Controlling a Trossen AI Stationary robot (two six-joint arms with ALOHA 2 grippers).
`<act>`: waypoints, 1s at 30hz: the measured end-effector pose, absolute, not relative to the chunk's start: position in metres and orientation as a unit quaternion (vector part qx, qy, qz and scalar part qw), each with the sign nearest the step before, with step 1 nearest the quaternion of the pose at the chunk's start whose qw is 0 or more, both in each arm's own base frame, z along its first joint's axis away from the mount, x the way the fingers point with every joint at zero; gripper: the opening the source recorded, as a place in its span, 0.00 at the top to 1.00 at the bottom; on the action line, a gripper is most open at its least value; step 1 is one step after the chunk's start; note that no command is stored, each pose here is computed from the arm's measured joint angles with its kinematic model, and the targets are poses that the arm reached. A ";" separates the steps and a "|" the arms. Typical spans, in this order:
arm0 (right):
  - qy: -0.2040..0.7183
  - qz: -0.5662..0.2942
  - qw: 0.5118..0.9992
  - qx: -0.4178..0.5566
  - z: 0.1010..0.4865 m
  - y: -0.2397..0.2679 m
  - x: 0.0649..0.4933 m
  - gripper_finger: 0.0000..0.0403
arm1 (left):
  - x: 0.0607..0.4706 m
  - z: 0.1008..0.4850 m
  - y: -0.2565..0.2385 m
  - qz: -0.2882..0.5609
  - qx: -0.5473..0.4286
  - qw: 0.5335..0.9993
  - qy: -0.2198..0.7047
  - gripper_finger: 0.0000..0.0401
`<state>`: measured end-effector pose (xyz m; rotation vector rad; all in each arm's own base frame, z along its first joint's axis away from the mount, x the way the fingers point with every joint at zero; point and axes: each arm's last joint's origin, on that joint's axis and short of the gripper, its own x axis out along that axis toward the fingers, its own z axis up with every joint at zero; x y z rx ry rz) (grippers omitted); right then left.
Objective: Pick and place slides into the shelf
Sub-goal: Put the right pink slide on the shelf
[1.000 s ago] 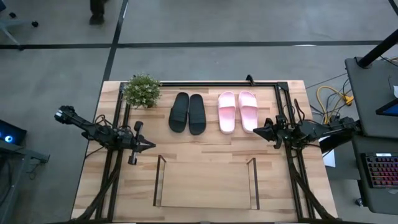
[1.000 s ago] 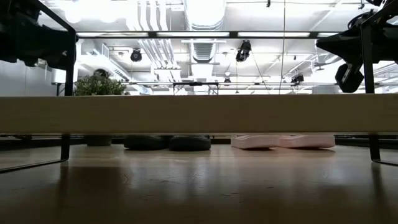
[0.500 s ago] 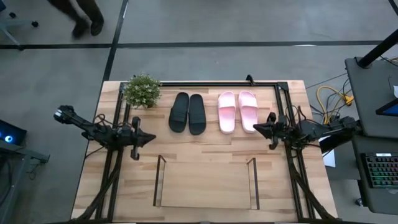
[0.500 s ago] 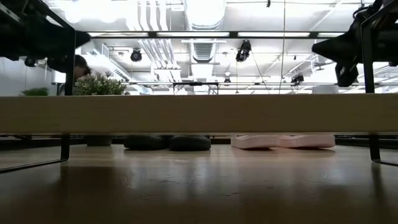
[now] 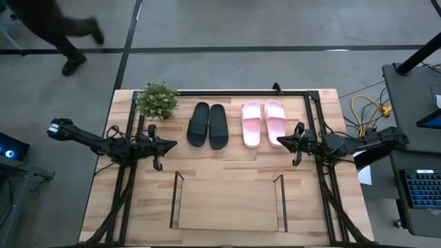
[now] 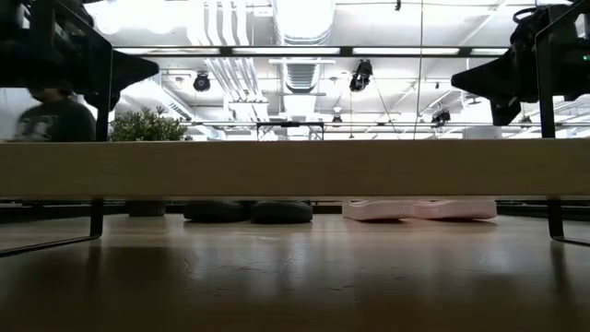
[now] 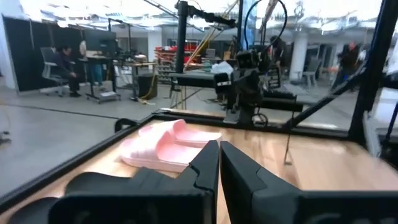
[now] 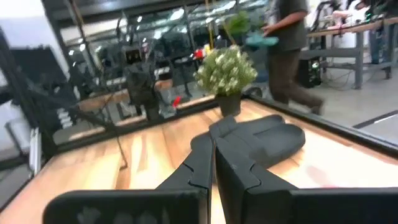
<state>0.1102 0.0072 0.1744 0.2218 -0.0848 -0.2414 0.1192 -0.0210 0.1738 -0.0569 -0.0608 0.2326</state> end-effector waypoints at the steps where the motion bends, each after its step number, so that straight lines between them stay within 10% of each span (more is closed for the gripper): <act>1: -0.052 -0.120 0.984 0.118 0.176 0.007 0.111 0.98 | 0.121 0.173 -0.021 0.117 -0.038 0.992 -0.029 1.00; 17: -0.143 -0.207 0.884 0.395 0.179 0.001 0.110 0.84 | 0.125 0.173 -0.019 0.172 -0.199 0.963 -0.060 0.98; 30: -0.199 -0.108 0.897 0.380 0.219 0.004 0.109 0.52 | 0.122 0.187 -0.017 0.178 -0.235 0.947 -0.128 0.62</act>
